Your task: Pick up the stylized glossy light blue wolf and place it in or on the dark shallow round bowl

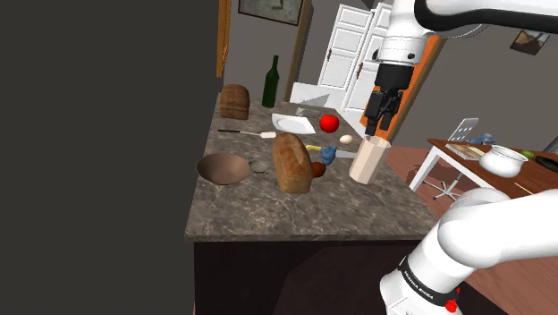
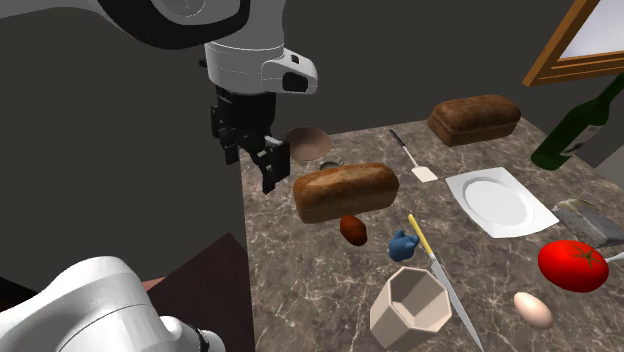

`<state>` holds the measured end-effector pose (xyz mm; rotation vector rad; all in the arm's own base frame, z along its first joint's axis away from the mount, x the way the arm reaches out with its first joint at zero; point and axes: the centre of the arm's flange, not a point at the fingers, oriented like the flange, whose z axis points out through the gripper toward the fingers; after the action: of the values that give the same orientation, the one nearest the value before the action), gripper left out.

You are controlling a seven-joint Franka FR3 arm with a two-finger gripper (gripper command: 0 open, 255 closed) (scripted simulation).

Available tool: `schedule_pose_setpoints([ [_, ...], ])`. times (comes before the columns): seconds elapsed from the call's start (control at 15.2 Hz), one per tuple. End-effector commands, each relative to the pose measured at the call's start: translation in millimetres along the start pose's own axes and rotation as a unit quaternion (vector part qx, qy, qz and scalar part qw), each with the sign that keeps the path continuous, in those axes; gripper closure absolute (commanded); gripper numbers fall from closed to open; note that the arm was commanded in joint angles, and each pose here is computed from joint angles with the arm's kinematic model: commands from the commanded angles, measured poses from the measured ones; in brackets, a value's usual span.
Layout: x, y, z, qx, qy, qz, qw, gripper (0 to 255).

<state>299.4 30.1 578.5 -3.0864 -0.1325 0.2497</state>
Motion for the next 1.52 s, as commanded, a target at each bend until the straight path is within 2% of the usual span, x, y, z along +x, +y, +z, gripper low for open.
schedule_pose_setpoints([
  [0.0, 0.0, 0.0, 0.0, 0.000, 0.000, 0.000, 1.0000, 0],
  [0.73, 88.4, 79.6, 68.6, -0.008, 0.032, 0.049, 0.9983, 0],
  [1.45, 172.6, 168.7, 130.4, -0.015, 0.063, 0.098, 0.9930, 0],
])
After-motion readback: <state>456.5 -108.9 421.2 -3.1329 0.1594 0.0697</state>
